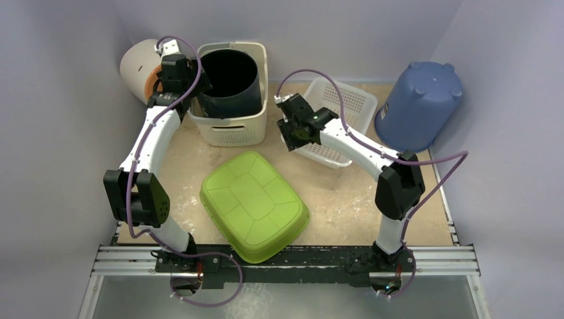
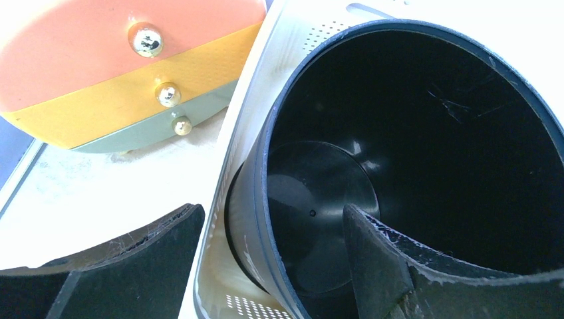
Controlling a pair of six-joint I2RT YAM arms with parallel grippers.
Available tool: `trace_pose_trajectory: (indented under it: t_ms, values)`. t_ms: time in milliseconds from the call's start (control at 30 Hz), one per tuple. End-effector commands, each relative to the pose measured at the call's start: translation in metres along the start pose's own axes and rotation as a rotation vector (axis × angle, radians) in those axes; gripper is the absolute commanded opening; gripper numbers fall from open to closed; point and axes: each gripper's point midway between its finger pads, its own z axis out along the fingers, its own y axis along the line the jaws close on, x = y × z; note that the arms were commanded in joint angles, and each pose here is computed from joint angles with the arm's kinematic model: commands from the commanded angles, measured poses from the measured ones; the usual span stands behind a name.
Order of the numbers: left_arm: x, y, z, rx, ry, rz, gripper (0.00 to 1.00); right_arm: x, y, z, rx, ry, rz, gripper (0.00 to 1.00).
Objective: Turn the large container upside down
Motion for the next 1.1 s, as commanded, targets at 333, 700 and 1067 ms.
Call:
trace_pose_trajectory:
  t_ms: [333, 700, 1067]
  values:
    - [-0.027, 0.002, -0.009, -0.006, -0.077, -0.008, 0.77, 0.022, -0.029, 0.039, 0.079, 0.049, -0.073, 0.49]
    - [-0.023, 0.01, -0.008, -0.021, -0.07, -0.002, 0.77, 0.031, -0.033, 0.043, 0.093, 0.046, -0.073, 0.29]
    - [-0.027, 0.015, -0.011, -0.021, -0.085, -0.019, 0.77, -0.053, -0.037, -0.016, 0.03, -0.197, 0.036, 0.07]
